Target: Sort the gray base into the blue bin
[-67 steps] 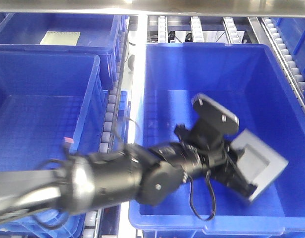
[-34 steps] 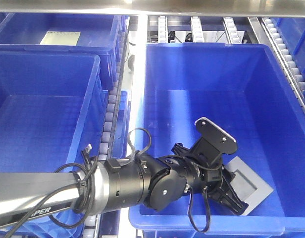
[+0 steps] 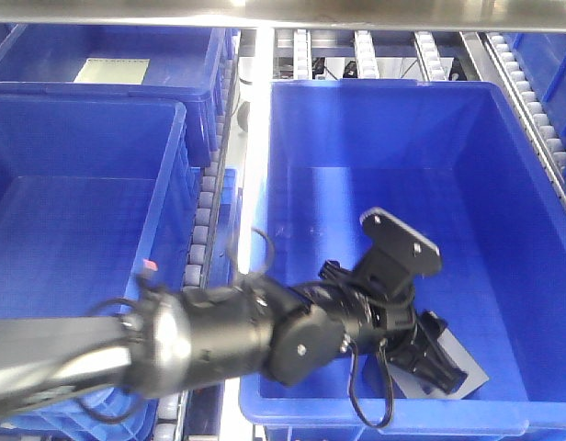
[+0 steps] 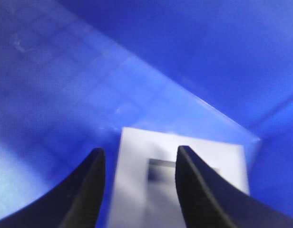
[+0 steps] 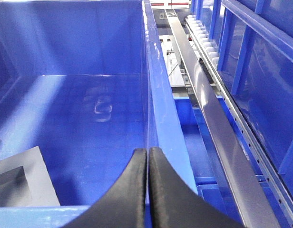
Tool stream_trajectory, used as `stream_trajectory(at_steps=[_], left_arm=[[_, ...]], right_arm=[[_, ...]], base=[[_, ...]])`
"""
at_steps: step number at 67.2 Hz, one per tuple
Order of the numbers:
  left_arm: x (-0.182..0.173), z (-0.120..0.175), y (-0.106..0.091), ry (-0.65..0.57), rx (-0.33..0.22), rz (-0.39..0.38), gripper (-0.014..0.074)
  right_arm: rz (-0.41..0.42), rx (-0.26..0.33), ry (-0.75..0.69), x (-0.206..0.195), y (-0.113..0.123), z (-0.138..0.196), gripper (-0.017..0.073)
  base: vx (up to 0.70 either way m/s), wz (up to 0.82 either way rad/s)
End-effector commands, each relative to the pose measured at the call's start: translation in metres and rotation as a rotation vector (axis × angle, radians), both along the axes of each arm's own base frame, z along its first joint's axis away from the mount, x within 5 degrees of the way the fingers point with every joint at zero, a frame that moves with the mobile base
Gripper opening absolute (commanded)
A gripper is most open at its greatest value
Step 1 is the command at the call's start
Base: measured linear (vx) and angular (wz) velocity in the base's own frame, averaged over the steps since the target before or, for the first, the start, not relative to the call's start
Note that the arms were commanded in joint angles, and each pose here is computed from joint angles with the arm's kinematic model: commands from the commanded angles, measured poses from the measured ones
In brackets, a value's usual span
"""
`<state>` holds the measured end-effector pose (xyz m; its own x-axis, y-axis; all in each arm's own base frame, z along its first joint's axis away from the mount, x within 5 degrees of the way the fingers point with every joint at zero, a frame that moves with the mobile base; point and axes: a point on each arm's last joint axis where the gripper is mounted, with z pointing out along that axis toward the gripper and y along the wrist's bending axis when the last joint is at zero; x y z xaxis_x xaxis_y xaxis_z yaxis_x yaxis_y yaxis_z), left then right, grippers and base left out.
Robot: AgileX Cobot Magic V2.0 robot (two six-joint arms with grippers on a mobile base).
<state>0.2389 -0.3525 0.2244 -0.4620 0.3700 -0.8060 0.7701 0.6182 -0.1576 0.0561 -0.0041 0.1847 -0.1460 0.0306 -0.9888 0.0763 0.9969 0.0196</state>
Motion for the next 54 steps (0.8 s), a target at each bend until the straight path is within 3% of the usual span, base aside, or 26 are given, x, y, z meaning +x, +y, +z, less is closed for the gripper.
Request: stream_trajectory(at_steps=[1, 10, 28, 45, 54], left_arm=[[-0.008, 0.060, 0.009, -0.066, -0.146, 0.015, 0.0217], [-0.022, 0.081, 0.029, -0.126, -0.152, -0.013, -0.0009], [-0.066, 0.101, 0.094, -0.182, -0.176, -0.026, -0.0006], [-0.110, 0.115, 0.162, -0.256, -0.290, -0.001, -0.0006], [-0.132, 0.106, 0.193, -0.264, -0.307, -0.005, -0.0006]], right_arm=[[-0.004, -0.023, -0.044, 0.002, -0.001, 0.004, -0.0005], [-0.004, -0.023, -0.044, 0.002, -0.001, 0.004, -0.0005], [-0.004, -0.023, -0.044, 0.002, -0.001, 0.004, -0.0005], [-0.004, -0.023, -0.044, 0.002, -0.001, 0.004, -0.0005], [-0.004, -0.023, -0.044, 0.002, -0.001, 0.004, -0.0005]], base=[[0.00, 0.00], [0.00, 0.00], [0.00, 0.00], [0.00, 0.00], [0.00, 0.00]])
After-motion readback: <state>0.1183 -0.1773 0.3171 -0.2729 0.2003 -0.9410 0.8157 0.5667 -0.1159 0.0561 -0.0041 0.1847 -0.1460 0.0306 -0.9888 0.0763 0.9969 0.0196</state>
